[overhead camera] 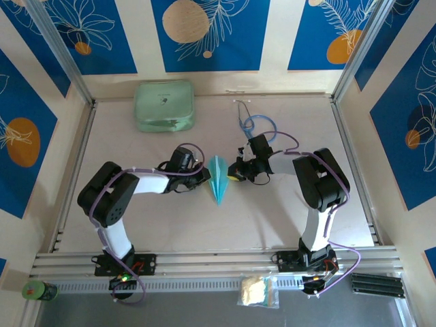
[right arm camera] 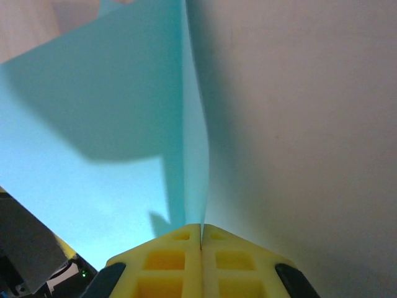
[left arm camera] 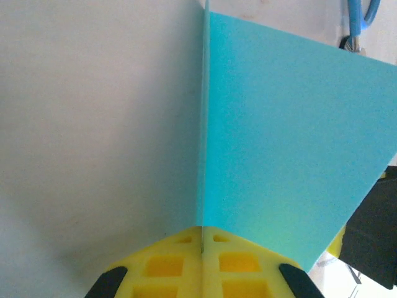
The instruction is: Fold a paper plane with a square sheet of paper (pick it up from the middle)
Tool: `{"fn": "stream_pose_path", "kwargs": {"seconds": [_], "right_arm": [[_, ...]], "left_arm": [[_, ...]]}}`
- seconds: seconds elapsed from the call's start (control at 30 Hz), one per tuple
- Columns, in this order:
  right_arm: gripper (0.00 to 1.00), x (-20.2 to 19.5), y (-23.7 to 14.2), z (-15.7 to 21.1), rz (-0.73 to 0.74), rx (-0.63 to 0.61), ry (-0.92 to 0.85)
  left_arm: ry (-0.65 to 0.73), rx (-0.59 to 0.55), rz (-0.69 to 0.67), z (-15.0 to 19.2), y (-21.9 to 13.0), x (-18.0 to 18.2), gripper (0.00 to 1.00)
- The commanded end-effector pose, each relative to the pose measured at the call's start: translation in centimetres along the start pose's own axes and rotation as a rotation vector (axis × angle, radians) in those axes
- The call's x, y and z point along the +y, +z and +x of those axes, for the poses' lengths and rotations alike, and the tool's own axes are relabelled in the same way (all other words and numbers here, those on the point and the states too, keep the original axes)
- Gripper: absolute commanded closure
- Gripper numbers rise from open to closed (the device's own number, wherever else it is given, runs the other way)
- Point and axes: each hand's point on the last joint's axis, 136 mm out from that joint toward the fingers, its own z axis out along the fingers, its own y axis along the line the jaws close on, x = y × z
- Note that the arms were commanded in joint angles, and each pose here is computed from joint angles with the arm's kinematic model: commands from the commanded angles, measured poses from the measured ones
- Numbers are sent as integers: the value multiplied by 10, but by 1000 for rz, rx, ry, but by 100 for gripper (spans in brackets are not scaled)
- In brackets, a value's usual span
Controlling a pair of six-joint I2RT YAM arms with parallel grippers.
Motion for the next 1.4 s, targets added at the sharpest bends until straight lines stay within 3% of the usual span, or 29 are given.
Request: {"fn": "stream_pose_path", "kwargs": {"seconds": [0.0, 0.3, 0.6, 1.0, 1.37], "right_arm": [[99, 12, -13, -10, -6, -51, -41], [99, 6, -7, -13, 4, -52, -14], [99, -2, 2, -9, 19, -35, 5], [98, 8, 5, -9, 4, -4, -17], [98, 7, 7, -7, 15, 6, -15]], "left_arm": [[-11, -48, -21, -10, -14, 6, 100], [-38, -76, -64, -15, -20, 22, 100], [-38, -67, -104, -12, -19, 32, 91], [37, -103, -121, -22, -55, 5, 64], [59, -37, 29, 9, -42, -25, 64]]}}
